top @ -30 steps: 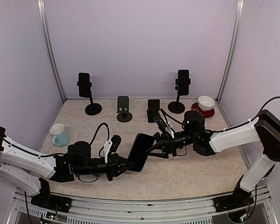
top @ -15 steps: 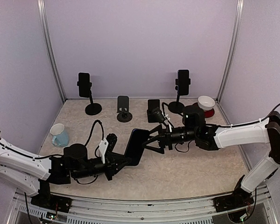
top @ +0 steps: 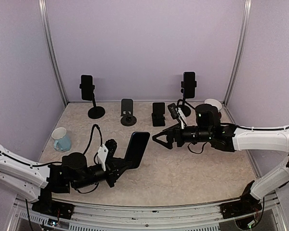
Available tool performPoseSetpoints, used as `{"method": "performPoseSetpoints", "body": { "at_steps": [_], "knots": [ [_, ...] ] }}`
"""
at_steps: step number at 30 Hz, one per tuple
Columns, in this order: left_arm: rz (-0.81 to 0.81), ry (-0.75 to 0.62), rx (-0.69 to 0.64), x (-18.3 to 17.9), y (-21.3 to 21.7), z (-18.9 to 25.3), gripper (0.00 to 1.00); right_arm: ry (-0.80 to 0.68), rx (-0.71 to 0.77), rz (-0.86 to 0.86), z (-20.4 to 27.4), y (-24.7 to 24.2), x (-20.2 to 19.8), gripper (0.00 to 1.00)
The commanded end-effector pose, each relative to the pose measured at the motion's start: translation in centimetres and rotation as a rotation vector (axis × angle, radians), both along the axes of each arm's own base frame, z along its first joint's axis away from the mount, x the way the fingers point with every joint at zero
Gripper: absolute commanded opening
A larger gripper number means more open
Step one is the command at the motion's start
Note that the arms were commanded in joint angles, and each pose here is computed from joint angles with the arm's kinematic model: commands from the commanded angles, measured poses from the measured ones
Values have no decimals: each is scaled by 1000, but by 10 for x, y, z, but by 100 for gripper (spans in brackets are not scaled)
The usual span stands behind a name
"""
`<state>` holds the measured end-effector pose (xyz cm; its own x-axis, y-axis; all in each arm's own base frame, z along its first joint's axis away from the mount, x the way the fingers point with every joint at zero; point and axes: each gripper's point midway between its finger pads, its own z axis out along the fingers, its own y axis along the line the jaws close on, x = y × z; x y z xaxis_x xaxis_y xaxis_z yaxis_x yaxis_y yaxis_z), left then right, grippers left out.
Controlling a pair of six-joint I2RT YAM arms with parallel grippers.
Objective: Place the phone on the phone stand
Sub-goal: Pass from the right arm to the left, then pass from the left arm to the right
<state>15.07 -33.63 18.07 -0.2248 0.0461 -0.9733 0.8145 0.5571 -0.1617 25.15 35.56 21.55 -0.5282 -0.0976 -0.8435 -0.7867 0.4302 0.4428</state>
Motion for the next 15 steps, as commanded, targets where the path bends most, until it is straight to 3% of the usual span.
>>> {"method": "performPoseSetpoints", "body": {
  "at_steps": [1,15],
  "knots": [
    [25,-66,-82,2,2,26,0,74,61,-64,18,-18,9,100],
    [58,-97,-77,7,-4,22,0,106,5,-59,52,-6,-7,100]
  ]
}}
